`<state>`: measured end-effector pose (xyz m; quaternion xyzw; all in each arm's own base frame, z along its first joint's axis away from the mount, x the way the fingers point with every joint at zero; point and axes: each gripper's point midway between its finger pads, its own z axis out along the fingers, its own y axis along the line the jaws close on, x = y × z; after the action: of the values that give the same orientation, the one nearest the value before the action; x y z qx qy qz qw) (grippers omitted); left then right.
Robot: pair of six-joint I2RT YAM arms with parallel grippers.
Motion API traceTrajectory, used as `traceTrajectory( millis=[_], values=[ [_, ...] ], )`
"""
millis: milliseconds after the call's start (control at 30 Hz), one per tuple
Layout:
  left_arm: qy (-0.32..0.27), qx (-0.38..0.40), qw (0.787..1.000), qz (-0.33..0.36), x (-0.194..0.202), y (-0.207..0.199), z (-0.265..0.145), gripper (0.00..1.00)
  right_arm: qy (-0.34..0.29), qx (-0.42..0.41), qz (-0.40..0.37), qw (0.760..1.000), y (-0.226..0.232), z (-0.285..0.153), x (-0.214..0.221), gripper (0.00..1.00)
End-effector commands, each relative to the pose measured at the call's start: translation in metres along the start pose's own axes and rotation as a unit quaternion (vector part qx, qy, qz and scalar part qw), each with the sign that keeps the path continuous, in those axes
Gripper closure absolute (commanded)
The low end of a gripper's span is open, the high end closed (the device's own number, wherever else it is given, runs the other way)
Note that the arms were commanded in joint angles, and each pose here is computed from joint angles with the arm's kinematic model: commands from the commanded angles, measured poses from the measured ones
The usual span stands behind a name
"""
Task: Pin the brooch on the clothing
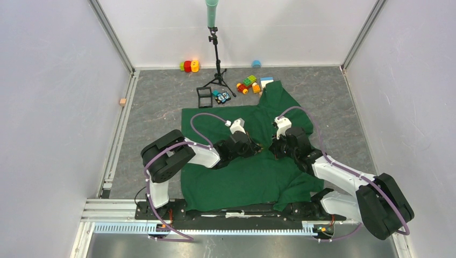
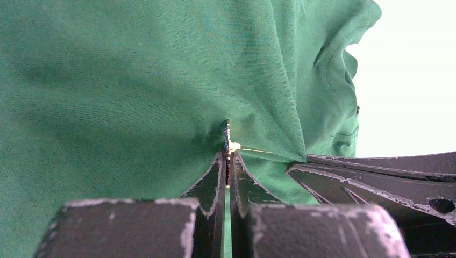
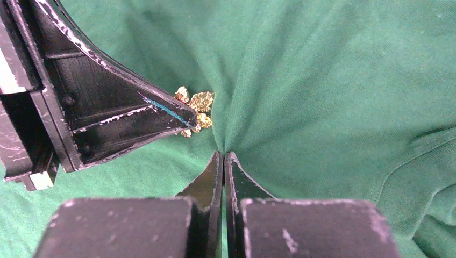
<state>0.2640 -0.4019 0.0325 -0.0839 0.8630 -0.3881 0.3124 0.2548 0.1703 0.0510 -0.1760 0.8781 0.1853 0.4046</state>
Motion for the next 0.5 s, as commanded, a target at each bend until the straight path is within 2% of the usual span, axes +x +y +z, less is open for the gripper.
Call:
traceTrajectory(
  millis=[0,467],
  values=[
    [-0.028,0.018,0.999,-0.019,-0.0133,-0.0153,0.0067,0.98,-0.019,-0.017,0.003,1.000,0.0066,0.0020,-0.0088,1.00],
    [-0.025,0.023,0.999,-0.020,-0.0128,-0.0188,0.0084,0.98,-0.005,-0.031,0.005,0.999,0.0105,0.0075,-0.0001,1.00]
  ],
)
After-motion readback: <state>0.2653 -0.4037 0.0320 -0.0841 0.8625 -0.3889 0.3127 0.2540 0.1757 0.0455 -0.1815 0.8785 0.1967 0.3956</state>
